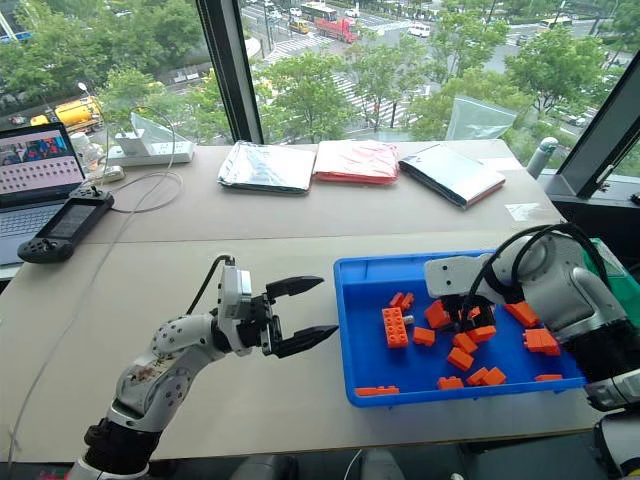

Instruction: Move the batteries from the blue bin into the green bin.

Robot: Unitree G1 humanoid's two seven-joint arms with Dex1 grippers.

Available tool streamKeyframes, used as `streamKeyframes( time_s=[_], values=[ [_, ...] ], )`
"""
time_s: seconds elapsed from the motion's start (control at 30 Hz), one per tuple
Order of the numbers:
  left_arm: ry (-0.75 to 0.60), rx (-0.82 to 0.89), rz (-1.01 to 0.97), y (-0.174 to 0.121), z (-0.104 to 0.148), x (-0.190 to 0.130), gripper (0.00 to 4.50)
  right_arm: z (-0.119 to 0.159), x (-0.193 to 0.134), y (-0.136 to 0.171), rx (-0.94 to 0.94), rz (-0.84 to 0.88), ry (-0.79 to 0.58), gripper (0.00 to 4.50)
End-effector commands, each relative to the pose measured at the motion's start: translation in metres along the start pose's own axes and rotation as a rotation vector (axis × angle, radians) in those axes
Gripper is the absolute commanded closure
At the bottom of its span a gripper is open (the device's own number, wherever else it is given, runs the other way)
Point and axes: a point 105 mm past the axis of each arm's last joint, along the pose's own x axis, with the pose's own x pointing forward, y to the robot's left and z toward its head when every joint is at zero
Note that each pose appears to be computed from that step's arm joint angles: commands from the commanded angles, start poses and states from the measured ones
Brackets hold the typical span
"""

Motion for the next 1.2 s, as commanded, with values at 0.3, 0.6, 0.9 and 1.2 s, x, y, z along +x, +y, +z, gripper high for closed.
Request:
streamKeyframes(
  time_s=[0.3, 0.6, 0.9, 1.2],
  values=[
    [-0.024, 0.028, 0.007, -0.005, 0.010, -0.001, 0.00, 0.001, -0.004, -0.006, -0.040, -0.004, 0.004, 2.00],
    [-0.023, 0.026, -0.003, -0.005, 0.008, 0.000, 0.00, 0.007, -0.019, -0.012, -0.019, -0.069, -0.017, 3.04],
    [-0.024, 0.032, -0.004, -0.004, 0.009, 0.000, 0.00, -0.026, -0.087, -0.022, 0.264, -0.421, 0.074, 3.04],
    [-0.025, 0.034, -0.002, -0.002, 0.011, 0.003, 0.00, -0.096, -0.094, 0.007, 0.556, -0.609, 0.324, 2.54]
  ],
)
